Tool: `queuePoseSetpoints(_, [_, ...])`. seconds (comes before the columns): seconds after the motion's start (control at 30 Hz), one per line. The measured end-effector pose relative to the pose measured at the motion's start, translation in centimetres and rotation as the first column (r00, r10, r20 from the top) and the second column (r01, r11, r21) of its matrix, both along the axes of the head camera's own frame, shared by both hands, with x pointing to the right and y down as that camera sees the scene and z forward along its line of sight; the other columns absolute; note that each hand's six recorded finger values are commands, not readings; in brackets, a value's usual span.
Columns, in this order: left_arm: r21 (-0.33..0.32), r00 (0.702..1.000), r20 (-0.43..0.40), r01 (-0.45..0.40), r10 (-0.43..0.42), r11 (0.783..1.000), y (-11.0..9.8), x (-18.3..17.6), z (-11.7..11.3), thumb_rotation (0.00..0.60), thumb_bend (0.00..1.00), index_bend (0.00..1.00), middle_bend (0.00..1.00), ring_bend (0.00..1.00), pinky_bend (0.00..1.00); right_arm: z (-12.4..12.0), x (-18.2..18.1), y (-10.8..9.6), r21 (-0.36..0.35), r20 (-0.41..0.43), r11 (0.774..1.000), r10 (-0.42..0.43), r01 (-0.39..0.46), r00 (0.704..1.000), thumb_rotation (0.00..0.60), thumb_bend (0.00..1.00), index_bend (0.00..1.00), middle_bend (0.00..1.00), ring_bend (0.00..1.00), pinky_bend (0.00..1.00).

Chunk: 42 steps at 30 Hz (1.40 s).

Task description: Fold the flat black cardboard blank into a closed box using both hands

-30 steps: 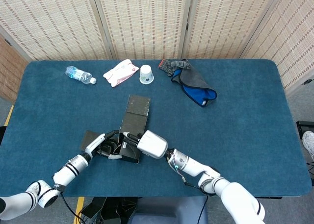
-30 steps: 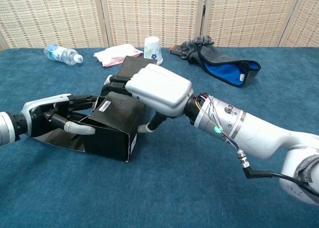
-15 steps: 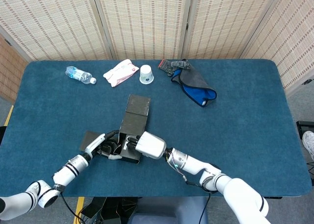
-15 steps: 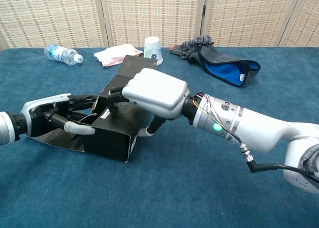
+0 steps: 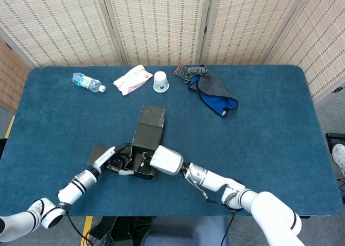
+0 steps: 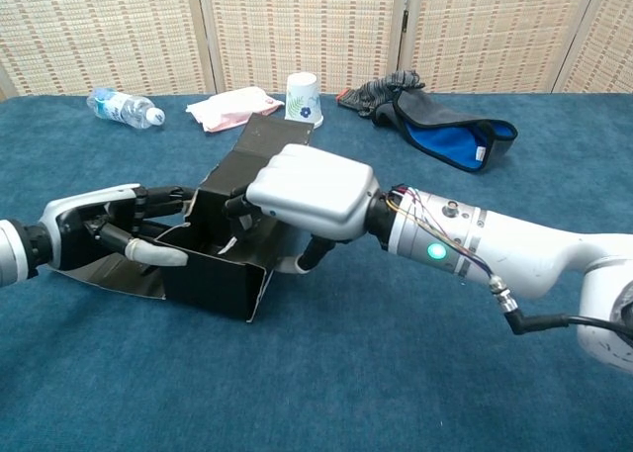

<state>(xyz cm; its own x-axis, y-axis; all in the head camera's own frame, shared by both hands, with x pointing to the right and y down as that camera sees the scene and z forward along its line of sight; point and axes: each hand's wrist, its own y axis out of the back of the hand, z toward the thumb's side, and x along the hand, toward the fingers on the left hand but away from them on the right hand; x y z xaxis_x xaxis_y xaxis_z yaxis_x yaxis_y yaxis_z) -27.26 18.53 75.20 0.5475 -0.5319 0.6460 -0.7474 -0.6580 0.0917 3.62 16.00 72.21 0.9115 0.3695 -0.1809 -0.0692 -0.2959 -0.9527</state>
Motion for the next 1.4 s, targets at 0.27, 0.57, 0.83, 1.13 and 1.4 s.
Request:
queuePoseSetpoints(0.27, [-0.001, 1.0, -0.006, -0.002, 0.002, 1.0, 0.1, 0.1, -0.1, 0.6, 0.09, 0.19, 0.15, 0.52, 0.7, -0.1, -0.7, 0.0, -0.01, -0.033, 0.999, -0.045, 0.044, 0.998, 0.6, 0.3, 0.55, 0.51, 0.74, 1.0])
queuePoseSetpoints(0.57, [-0.006, 1.0, -0.015, -0.004, 0.003, 1.0, 0.2, 0.2, -0.2, 0.6, 0.09, 0.19, 0.15, 0.52, 0.7, -0.7, -1.3, -0.4, -0.01, -0.073, 0.996, -0.089, 0.088, 0.993, 0.6, 0.37, 0.72, 0.65, 0.77, 1.0])
queuePoseSetpoints(0.83, [-0.008, 1.0, -0.021, -0.001, 0.001, 1.0, 0.1, 0.3, -0.3, 0.6, 0.09, 0.19, 0.15, 0.52, 0.7, -1.1, -1.8, -0.9, -0.009, -0.107, 0.994, -0.113, 0.113, 0.988, 0.6, 0.38, 0.84, 0.74, 0.79, 1.0])
queuePoseSetpoints(1.13, [-0.016, 1.0, -0.018, -0.001, 0.0, 1.0, 0.2, 0.2, -0.3, 0.6, 0.09, 0.19, 0.15, 0.52, 0.7, -1.2, -1.8, -0.8, -0.016, -0.129, 0.992, -0.128, 0.127, 0.983, 0.6, 0.37, 0.87, 0.76, 0.79, 1.0])
queuePoseSetpoints(1.4, [-0.017, 1.0, -0.02, -0.001, 0.001, 1.0, 0.2, 0.3, -0.3, 0.6, 0.09, 0.19, 0.15, 0.52, 0.7, -1.3, -1.5, -0.9, -0.001, -0.139, 0.991, -0.133, 0.134, 0.981, 0.6, 0.38, 0.87, 0.74, 0.79, 1.0])
